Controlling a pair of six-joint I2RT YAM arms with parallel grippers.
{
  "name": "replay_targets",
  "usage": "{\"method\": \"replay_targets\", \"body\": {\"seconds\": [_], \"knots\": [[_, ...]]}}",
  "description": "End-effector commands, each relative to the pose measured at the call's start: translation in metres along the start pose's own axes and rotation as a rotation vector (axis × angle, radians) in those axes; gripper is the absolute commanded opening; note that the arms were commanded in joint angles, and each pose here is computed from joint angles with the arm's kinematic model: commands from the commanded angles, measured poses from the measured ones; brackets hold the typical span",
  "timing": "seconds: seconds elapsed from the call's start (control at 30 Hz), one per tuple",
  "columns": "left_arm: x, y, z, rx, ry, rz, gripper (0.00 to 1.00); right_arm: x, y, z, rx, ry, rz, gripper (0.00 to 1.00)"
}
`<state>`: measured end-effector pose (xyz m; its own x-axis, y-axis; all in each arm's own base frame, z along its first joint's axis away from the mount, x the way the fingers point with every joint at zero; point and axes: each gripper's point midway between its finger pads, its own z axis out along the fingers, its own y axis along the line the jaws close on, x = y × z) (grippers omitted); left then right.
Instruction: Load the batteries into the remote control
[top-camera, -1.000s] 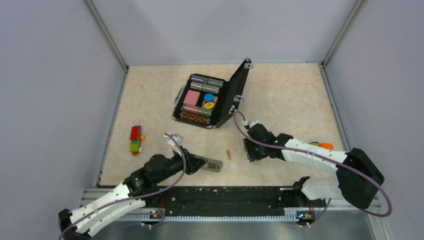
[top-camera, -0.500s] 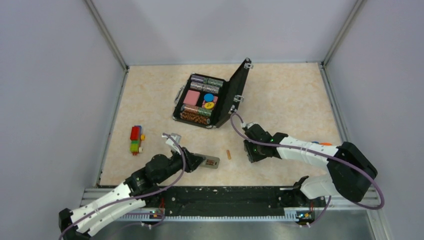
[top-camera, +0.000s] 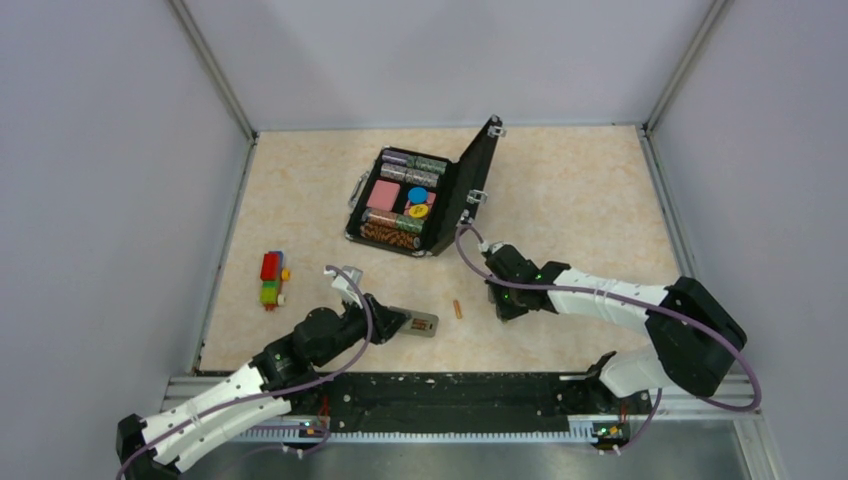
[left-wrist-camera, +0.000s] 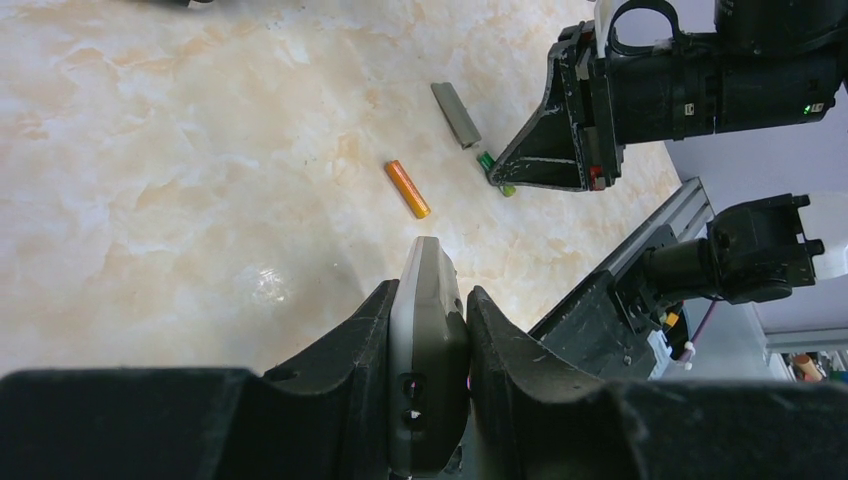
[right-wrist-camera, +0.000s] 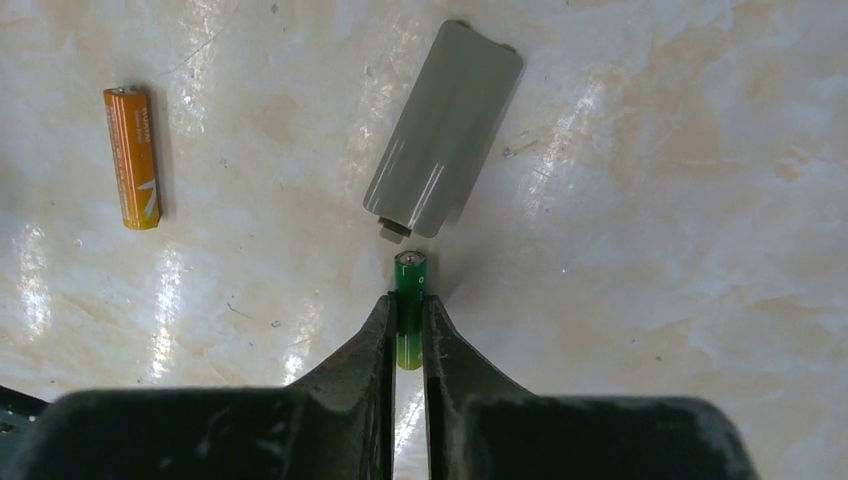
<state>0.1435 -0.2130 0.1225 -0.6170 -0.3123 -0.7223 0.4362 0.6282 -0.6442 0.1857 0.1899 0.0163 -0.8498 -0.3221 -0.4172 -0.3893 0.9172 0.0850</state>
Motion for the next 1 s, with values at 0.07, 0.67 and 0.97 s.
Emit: {"method": "replay_targets", "body": {"seconds": [0.07,0.67,0.97], "knots": [[-0.01,-0.007,0.003,0.027,-0.048,-0.023,0.0,-0.016,0.003,-0.013,0.014,-0.067,0.207,0.0],[-0.014,-0.018,0.009,0.079,-0.068,-0.007,0.0,0.0,-0.02,-0.033,-0.022,-0.172,0.868,0.0],[-0.012,-0.017,0.012,0.067,-0.055,-0.017,0.0,0.031,-0.045,-0.017,0.08,-0.128,1.132,0.0]]}}
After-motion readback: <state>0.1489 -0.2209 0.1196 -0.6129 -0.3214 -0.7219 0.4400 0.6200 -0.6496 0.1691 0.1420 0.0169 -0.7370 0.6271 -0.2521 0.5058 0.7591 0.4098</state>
